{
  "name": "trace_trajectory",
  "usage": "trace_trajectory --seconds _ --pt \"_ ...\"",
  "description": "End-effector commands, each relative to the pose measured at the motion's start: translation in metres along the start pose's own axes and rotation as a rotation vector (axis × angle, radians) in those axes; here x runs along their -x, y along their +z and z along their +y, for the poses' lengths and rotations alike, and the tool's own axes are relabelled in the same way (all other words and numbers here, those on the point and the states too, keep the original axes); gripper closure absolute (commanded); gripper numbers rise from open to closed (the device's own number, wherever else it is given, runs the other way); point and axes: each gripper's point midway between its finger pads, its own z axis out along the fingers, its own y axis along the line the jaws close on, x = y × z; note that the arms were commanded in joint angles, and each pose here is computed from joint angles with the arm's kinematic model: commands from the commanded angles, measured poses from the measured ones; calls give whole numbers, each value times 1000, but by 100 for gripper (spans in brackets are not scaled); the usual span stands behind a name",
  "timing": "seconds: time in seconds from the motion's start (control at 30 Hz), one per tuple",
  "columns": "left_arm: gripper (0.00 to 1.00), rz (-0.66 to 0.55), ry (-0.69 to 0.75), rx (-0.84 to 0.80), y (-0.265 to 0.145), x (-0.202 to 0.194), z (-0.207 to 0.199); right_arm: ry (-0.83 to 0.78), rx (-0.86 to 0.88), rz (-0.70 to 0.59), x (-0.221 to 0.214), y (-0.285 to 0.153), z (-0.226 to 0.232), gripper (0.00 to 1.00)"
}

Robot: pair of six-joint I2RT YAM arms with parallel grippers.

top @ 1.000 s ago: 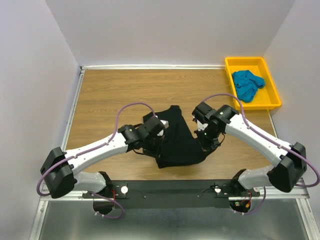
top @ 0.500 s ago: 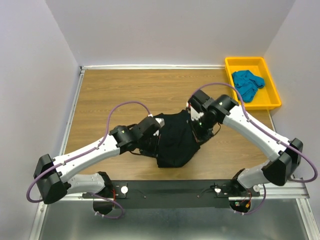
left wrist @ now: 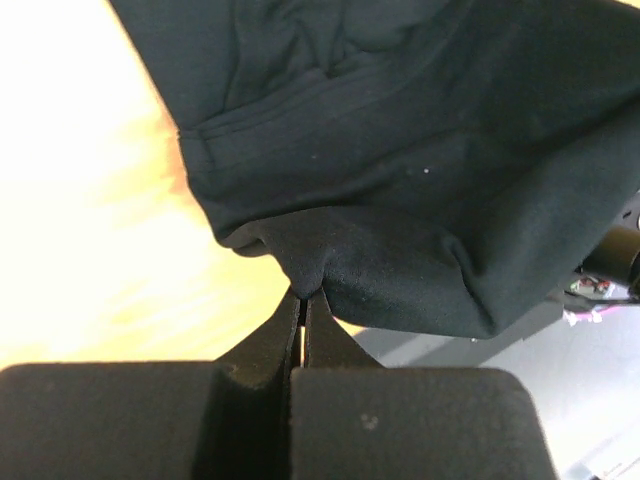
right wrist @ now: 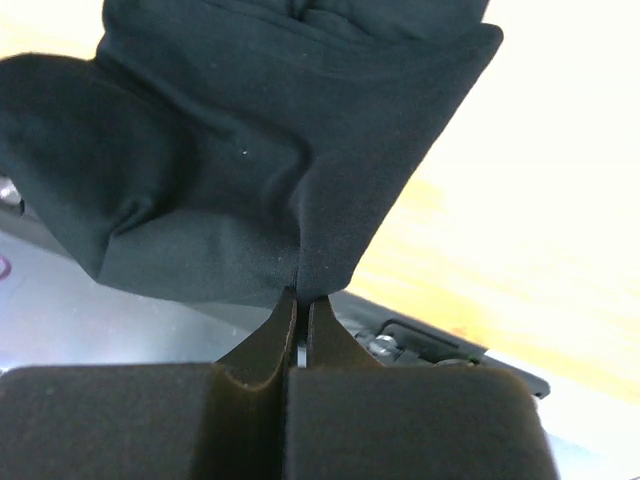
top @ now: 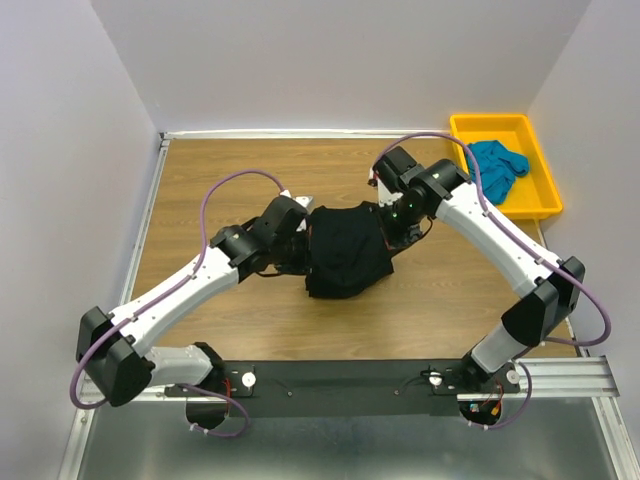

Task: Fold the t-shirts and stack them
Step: Fold the tshirt

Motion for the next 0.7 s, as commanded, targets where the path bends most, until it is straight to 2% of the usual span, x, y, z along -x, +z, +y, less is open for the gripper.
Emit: trace_trajectory --seconds 0.0,0.3,0.67 --pt "100 -88 51 -9 7 34 -7 -15 -42 -61 24 -5 -19 100" --pt "100 -136 74 -14 11 69 -14 24 19 -149 64 -14 -27 100" --pt "100 -226 40 37 16 105 8 52 12 -260 107 -16 -38 100"
